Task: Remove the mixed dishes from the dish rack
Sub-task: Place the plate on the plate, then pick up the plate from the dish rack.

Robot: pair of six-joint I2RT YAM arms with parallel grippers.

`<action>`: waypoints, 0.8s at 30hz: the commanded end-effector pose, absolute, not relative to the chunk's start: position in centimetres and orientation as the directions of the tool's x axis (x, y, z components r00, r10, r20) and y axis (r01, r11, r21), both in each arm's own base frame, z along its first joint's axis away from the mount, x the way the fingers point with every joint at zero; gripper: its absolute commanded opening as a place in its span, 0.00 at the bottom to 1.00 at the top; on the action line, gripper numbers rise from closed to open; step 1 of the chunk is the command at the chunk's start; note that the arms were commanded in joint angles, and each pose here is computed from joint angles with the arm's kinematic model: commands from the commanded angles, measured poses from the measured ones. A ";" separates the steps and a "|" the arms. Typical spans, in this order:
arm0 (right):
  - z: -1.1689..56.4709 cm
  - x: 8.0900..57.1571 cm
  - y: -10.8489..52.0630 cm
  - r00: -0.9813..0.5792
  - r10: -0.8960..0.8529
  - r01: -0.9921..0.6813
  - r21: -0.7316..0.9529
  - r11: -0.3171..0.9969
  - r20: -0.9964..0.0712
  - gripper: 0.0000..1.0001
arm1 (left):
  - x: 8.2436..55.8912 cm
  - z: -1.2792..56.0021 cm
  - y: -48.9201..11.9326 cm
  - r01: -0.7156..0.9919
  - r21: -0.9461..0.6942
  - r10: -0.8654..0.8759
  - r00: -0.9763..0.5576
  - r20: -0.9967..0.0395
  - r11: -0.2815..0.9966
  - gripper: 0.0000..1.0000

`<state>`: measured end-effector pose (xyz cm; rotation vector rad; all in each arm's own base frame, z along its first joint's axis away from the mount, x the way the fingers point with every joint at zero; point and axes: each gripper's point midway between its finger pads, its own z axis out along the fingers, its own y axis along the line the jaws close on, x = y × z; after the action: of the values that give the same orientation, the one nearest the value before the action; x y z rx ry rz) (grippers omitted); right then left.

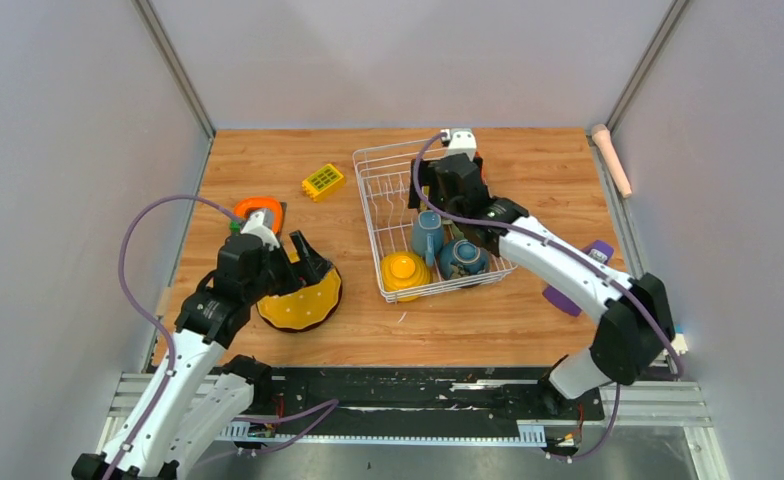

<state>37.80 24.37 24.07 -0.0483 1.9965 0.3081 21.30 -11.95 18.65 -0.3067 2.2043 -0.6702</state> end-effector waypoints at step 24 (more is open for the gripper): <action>17.9 47.1 23.1 -0.492 -0.035 -0.023 -0.028 0.999 -0.870 0.63 | 21.8 15.5 -13.3 0.061 -0.543 -0.343 -0.715 -0.609 0.837 1.00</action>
<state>45.54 23.74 16.84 -0.0802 2.1177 0.0114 21.21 -13.35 15.09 -0.2282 2.3006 -0.7128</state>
